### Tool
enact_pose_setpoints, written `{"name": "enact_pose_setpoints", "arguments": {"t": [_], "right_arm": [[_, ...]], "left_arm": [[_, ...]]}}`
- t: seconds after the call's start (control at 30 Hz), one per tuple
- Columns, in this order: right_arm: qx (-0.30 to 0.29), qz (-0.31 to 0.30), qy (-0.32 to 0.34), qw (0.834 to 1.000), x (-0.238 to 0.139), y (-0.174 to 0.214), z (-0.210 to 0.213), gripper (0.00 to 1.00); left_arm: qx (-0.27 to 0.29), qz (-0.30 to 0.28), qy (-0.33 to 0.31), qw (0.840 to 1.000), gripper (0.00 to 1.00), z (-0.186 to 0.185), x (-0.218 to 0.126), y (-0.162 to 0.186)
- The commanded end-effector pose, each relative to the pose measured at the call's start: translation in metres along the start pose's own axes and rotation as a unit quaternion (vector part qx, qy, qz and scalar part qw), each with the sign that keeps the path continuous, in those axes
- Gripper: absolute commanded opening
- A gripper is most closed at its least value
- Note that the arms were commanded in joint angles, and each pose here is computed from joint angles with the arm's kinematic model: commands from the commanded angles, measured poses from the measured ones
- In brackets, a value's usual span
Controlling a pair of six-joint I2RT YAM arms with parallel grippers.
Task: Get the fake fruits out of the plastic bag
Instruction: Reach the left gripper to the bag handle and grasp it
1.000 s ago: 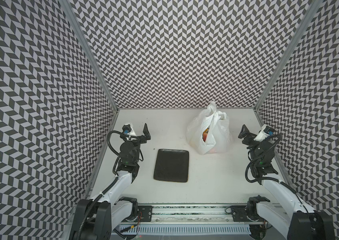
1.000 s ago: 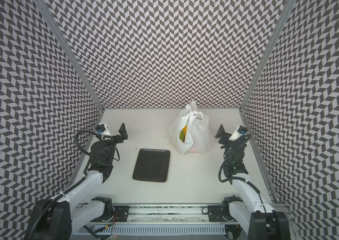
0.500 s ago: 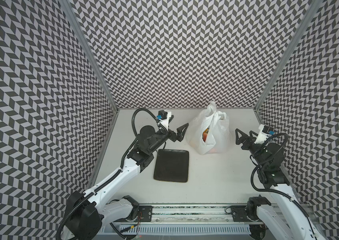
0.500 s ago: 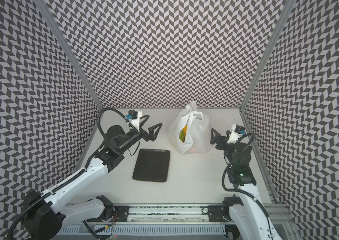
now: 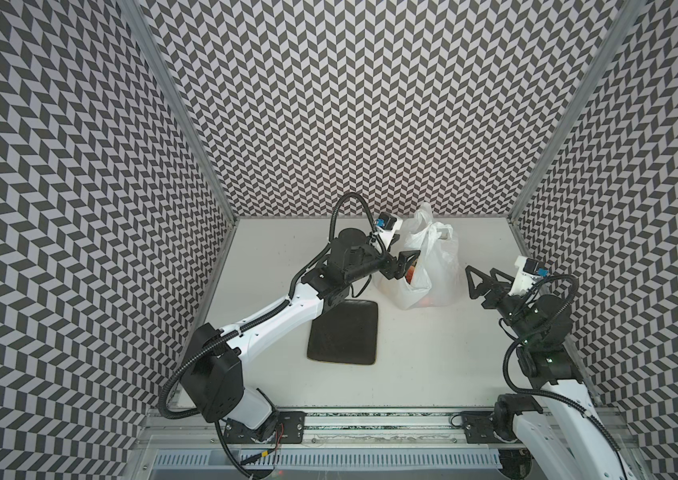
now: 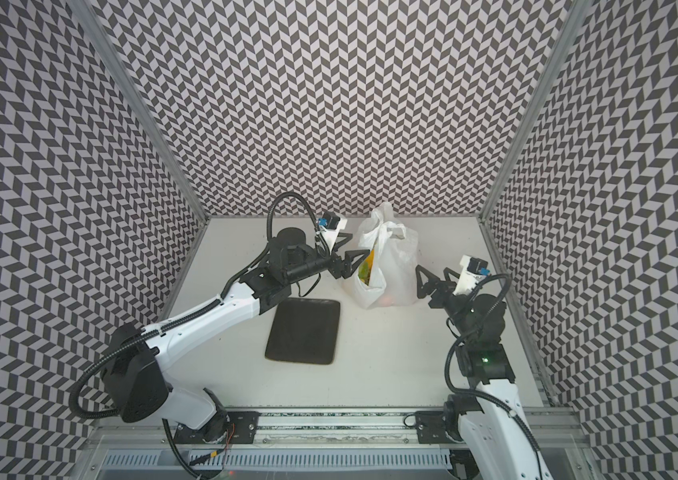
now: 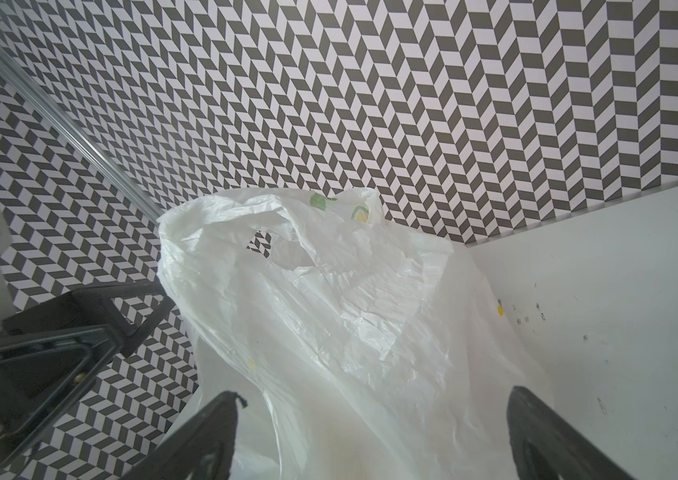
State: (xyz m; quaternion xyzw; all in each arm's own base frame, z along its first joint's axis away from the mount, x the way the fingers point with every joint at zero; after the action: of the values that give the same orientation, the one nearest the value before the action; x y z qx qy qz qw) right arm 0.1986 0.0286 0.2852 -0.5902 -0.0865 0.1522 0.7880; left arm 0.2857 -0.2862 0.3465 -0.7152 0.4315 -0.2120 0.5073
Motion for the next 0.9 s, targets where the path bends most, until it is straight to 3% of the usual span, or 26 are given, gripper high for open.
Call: {"name": "enact_pose_setpoints", "arguments": {"t": [0.0,0.17,0.33,0.5,0.7,0.87], "right_arm": [[-0.003,-0.022,-0.015,1.000,-0.003,-0.009,0.005,0.99],[-0.005,-0.034,-0.016,0.999,-0.004,-0.014,0.007,0.99],[0.020,-0.039,-0.009,0.999,-0.002,-0.018,0.006,0.95],[0.004,-0.025,-0.081,0.996,0.009,-0.028,0.020,0.88],[-0.050,-0.020,-0.140,0.989,0.024,-0.053,0.054,0.88],[-0.054,-0.007,-0.135,0.989,0.047,-0.069,0.072,0.89]], "left_arm": [[0.003,-0.004,0.009,1.000,0.72,-0.004,0.007,-0.011],[-0.007,0.017,0.014,1.000,0.64,0.001,0.025,-0.006],[-0.030,0.007,0.010,0.999,0.44,0.004,0.034,-0.006],[-0.042,-0.014,0.025,0.999,0.26,0.000,0.032,-0.009],[-0.054,-0.038,0.040,0.997,0.00,-0.005,0.020,-0.010],[-0.073,-0.055,0.046,0.995,0.00,-0.005,0.009,-0.006]]}}
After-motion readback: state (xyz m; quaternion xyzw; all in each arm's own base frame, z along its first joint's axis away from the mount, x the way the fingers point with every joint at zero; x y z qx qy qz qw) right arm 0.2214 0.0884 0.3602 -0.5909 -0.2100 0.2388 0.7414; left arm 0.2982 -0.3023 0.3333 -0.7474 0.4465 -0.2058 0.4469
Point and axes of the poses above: each gripper's point midway between its finger pads, its own x axis out along the fingers, its own z axis along the line the jaws close on, y = z × x, the point moved 10 cm from there along -x, back along the fingers, and after that the axes turned 15 degrees about -x, right-handed, at the moved point
